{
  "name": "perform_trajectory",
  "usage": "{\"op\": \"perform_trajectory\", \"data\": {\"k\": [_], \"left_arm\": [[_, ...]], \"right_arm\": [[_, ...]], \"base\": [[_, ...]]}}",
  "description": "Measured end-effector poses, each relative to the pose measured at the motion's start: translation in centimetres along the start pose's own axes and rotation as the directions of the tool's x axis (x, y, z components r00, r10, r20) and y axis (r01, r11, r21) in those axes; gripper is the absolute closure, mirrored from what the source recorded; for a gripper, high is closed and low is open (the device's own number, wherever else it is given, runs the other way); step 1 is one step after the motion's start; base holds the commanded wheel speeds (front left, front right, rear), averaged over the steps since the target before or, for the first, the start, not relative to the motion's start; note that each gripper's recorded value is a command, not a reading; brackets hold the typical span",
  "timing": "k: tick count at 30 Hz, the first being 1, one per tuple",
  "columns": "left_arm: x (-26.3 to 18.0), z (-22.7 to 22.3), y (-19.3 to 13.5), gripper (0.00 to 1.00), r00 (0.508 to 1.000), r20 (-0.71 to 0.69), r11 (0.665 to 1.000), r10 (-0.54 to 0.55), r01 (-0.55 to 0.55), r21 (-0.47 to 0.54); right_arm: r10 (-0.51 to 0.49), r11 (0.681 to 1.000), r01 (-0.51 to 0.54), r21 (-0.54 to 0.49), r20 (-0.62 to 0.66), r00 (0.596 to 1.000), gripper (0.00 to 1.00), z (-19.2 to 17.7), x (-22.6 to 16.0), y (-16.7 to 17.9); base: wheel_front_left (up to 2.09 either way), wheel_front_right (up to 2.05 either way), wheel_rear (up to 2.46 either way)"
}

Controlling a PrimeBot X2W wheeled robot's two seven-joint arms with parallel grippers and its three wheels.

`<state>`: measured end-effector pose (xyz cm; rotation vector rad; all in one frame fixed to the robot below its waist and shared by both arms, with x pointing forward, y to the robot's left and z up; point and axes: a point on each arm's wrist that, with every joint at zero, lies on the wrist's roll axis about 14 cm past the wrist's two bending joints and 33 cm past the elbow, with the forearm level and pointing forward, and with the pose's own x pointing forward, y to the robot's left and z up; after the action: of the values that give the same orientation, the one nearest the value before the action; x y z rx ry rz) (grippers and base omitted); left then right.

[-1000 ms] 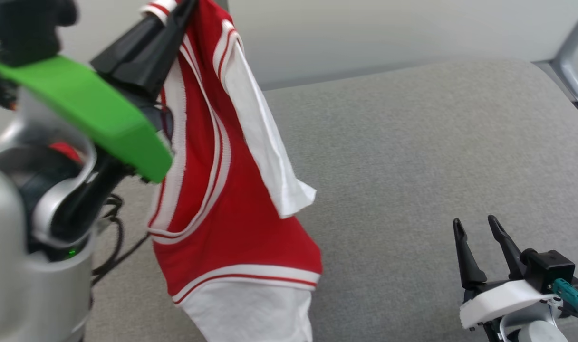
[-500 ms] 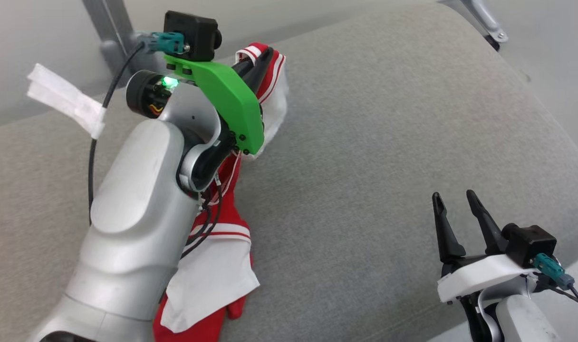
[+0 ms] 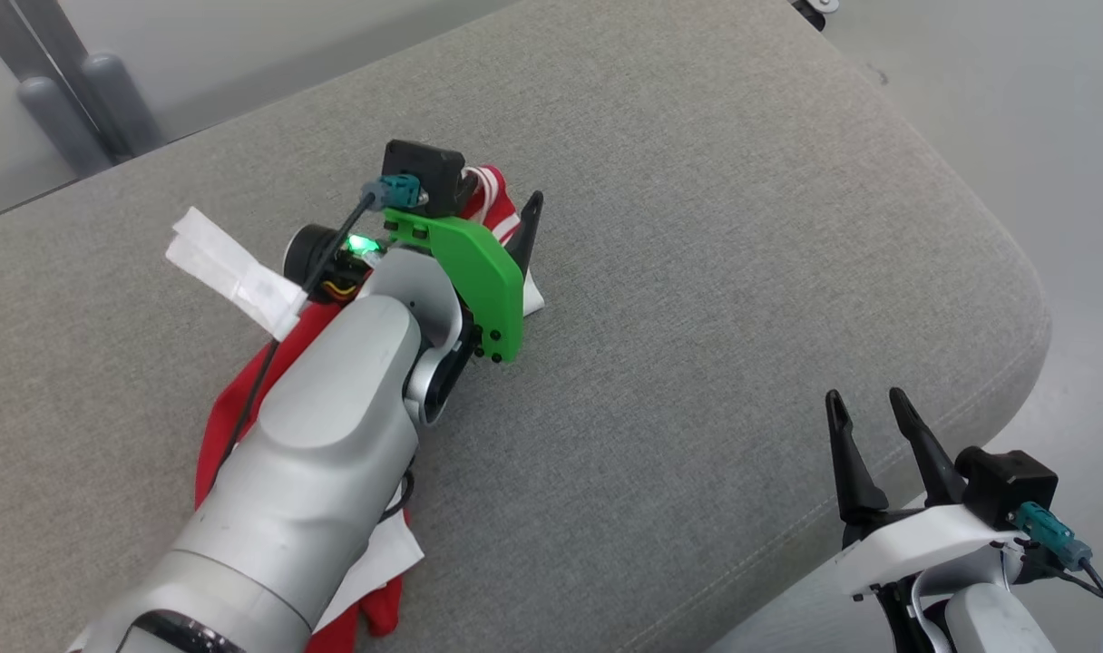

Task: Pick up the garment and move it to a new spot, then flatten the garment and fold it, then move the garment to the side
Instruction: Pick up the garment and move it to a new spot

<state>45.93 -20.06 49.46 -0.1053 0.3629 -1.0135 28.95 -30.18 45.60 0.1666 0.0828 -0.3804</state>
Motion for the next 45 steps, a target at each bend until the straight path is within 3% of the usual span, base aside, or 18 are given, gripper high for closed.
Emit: {"op": "perform_trajectory", "data": {"k": [7, 13, 18, 24, 28, 35, 40, 45], "left_arm": [[-2.6, -5.3, -1.2, 0.0, 0.997, -0.078, 0.999, 0.002, -0.005, -0.04], [-6.4, -5.1, -1.6, 0.0, 0.994, 0.062, 0.992, 0.089, -0.083, -0.099], [-10.8, -5.7, -0.3, 0.0, 0.961, 0.164, 0.969, 0.222, -0.199, -0.146], [-17.6, -6.3, 2.8, 0.0, 0.873, 0.238, 0.901, 0.426, -0.385, -0.201], [-22.8, -5.3, 4.6, 0.0, 0.762, 0.322, 0.827, 0.562, -0.506, -0.247], [-29.1, -8.0, 4.9, 0.0, 0.652, 0.317, 0.725, 0.689, -0.62, -0.301], [-31.4, -9.2, 5.0, 0.0, 0.613, 0.311, 0.688, 0.726, -0.654, -0.315], [-32.4, -9.2, 5.3, 0.0, 0.593, 0.324, 0.675, 0.737, -0.666, -0.318]], "right_arm": [[0.02, 0.999, -0.021, -0.031, -0.033, 0.999, 0.0, -1.0, -0.9, -0.3], [0.085, 0.995, -0.086, -0.046, -0.01, 0.996, 0.0, -0.5, -0.8, 1.0], [0.133, 0.99, -0.132, -0.059, 0.012, 0.991, 0.0, 0.0, -1.0, 1.8], [0.184, 0.98, -0.18, -0.083, 0.04, 0.982, 0.0, 0.9, -0.8, 2.9], [0.22, 0.972, -0.214, -0.097, 0.051, 0.974, 0.0, 1.2, -0.7, 3.7], [0.269, 0.959, -0.26, -0.116, 0.067, 0.961, 0.0, 1.7, -0.6, 4.9], [0.306, 0.948, -0.296, -0.12, 0.076, 0.949, 0.0, 2.0, -0.5, 6.2], [0.326, 0.941, -0.315, -0.122, 0.081, 0.942, 0.0, 2.2, -0.5, 6.7]], "base": [[0.0, 0.0, 0.0], [0.0, 0.0, 0.0], [0.0, 0.0, 0.0], [0.0, 0.0, 0.0], [0.0, 0.0, 0.0], [0.0, 0.0, 0.0], [0.0, 0.0, 0.0], [0.0, 0.0, 0.0]]}}
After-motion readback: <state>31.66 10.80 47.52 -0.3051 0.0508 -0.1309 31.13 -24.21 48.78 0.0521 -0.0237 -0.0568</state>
